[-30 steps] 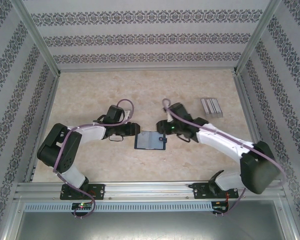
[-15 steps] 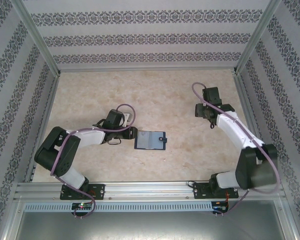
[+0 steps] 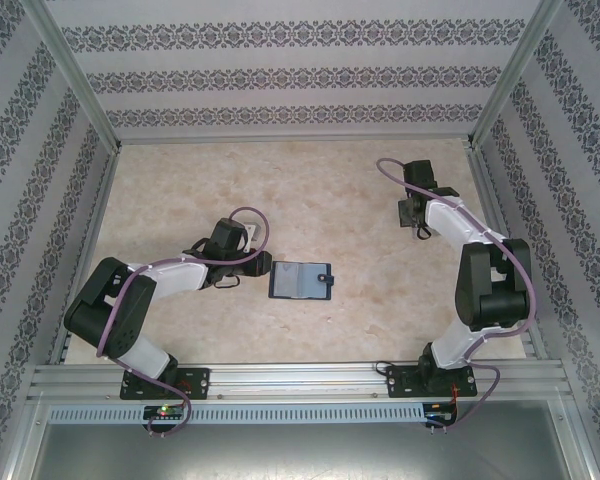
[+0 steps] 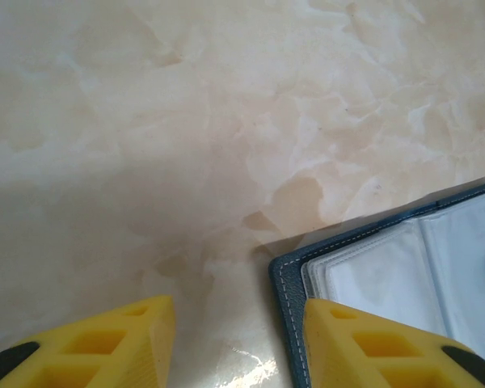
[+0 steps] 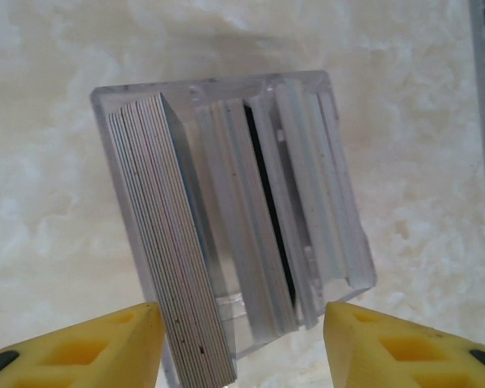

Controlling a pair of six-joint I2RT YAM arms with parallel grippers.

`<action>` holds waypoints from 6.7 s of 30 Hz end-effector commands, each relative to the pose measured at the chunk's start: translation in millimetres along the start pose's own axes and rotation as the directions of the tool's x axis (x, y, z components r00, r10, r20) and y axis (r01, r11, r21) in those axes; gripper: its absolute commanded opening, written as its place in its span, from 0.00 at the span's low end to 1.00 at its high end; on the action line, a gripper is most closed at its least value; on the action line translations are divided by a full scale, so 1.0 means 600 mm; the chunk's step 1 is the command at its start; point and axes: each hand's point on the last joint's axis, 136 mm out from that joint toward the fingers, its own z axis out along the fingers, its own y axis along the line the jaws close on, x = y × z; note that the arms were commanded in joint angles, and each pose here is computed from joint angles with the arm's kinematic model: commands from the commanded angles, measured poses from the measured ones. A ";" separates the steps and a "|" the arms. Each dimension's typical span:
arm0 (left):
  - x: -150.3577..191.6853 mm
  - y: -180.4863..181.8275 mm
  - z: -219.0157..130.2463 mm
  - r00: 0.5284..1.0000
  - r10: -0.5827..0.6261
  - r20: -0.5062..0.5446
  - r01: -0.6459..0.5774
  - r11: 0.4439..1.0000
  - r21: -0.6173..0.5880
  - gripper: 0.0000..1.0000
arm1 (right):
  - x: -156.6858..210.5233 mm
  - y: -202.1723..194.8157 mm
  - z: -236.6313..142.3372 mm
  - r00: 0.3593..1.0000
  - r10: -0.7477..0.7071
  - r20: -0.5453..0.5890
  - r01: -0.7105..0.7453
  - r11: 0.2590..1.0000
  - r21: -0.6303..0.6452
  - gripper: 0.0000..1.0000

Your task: Put the credit cards into the card holder

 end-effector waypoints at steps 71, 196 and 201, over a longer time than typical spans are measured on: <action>0.053 -0.076 -0.001 0.981 0.042 -0.189 0.000 0.977 0.214 0.46 | 0.201 0.367 -0.255 0.955 -0.081 -0.286 -0.257 0.256 -0.932 0.00; 0.094 -0.079 0.014 0.929 -0.140 -0.344 0.196 0.971 0.134 0.36 | 0.293 0.365 -0.156 0.992 -0.070 -0.102 0.011 0.874 -0.487 0.06; 0.088 -0.103 0.019 0.914 -0.160 -0.373 0.246 0.949 0.196 0.34 | 0.301 0.400 -0.157 0.987 -0.055 -0.151 -0.049 0.793 -0.607 0.02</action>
